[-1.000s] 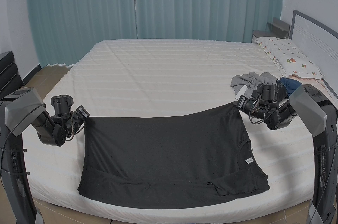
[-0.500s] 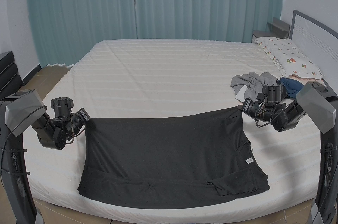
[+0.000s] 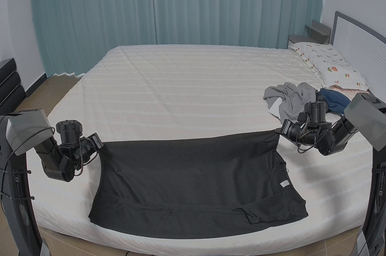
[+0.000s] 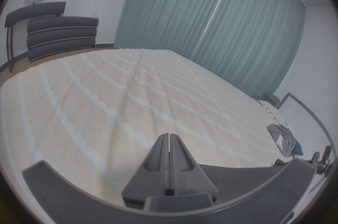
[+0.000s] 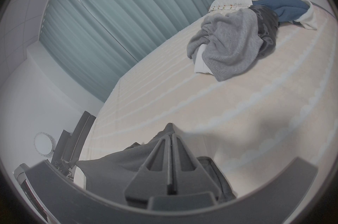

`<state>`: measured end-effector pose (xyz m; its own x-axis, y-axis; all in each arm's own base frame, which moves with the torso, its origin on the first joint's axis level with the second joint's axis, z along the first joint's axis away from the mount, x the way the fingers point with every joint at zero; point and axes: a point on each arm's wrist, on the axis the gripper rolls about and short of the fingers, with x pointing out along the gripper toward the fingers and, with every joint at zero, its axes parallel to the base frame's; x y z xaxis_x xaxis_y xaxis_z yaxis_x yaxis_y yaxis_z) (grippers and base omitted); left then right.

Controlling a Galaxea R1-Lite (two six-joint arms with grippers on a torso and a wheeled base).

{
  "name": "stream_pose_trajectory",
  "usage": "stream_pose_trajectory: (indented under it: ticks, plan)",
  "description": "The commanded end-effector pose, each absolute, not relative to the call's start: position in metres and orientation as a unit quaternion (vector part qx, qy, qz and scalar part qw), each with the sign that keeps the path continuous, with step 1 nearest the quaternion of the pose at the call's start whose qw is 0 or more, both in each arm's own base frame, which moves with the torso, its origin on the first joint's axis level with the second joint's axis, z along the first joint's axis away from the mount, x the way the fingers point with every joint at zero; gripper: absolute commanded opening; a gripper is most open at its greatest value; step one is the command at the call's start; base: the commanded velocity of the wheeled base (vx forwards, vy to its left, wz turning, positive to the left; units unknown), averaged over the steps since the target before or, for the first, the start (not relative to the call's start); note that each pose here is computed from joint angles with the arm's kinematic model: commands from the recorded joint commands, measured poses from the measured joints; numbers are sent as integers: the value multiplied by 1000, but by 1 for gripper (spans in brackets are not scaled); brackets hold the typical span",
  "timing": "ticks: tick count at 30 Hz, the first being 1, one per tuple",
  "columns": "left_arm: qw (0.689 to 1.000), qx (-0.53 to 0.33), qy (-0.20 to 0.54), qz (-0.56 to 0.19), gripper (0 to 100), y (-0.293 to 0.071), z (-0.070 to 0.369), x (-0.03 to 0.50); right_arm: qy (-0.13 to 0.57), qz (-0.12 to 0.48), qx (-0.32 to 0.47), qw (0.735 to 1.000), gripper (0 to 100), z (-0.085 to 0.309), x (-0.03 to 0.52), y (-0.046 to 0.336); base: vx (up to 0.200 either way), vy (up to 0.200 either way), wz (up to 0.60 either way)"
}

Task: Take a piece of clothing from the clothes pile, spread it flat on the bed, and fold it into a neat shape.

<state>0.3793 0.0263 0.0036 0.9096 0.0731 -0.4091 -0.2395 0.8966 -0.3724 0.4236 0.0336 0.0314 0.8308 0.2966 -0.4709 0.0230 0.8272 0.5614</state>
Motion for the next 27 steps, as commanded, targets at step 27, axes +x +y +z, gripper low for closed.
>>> stream_pose_trajectory:
  ticks: [27]
  plan:
    - [955, -84, 279, 55, 0, 19, -26, 275, 382, 75, 198, 900, 0, -11, 276, 21, 0, 0, 0]
